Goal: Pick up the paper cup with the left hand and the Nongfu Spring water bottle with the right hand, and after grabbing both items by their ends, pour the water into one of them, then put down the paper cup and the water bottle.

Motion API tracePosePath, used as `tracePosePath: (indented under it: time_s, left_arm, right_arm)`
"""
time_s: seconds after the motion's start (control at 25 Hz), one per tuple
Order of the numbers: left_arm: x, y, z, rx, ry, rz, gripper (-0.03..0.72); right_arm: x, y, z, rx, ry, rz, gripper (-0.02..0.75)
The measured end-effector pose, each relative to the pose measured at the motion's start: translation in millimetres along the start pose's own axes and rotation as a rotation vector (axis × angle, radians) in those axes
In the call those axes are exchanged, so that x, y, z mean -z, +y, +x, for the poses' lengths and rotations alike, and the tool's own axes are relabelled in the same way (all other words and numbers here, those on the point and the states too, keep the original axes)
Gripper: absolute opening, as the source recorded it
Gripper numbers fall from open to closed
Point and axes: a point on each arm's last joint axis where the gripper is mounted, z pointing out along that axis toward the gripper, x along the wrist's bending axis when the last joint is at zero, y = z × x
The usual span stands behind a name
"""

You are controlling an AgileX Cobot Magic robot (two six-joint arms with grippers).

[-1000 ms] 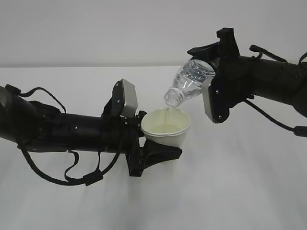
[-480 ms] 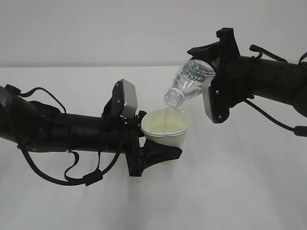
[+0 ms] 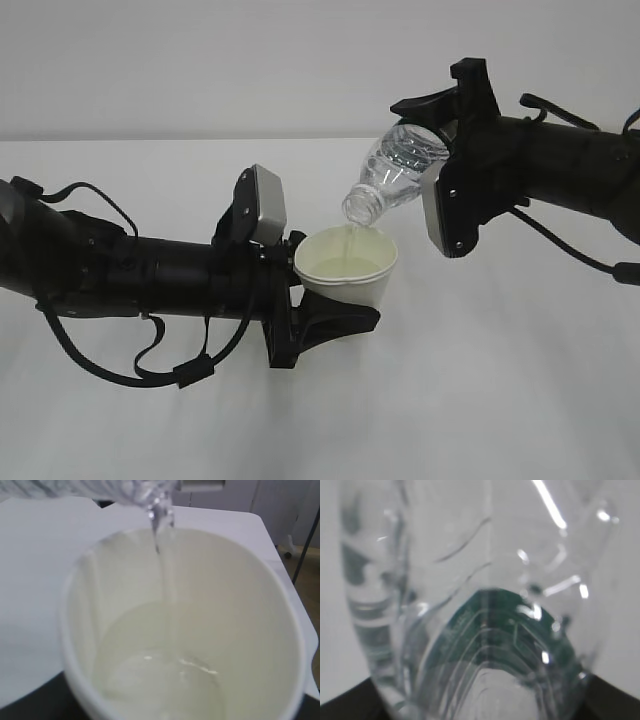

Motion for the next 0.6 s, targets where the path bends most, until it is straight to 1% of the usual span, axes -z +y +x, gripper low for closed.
tracePosePath:
  time_s: [0.6]
  left_arm:
    - [0.0,-0.2,-0.6,-0.004,-0.006,0.002,0.459]
  right_arm:
    - [-0.2,-0.2,-1.1,0.002,-0.007,-0.001,0.465]
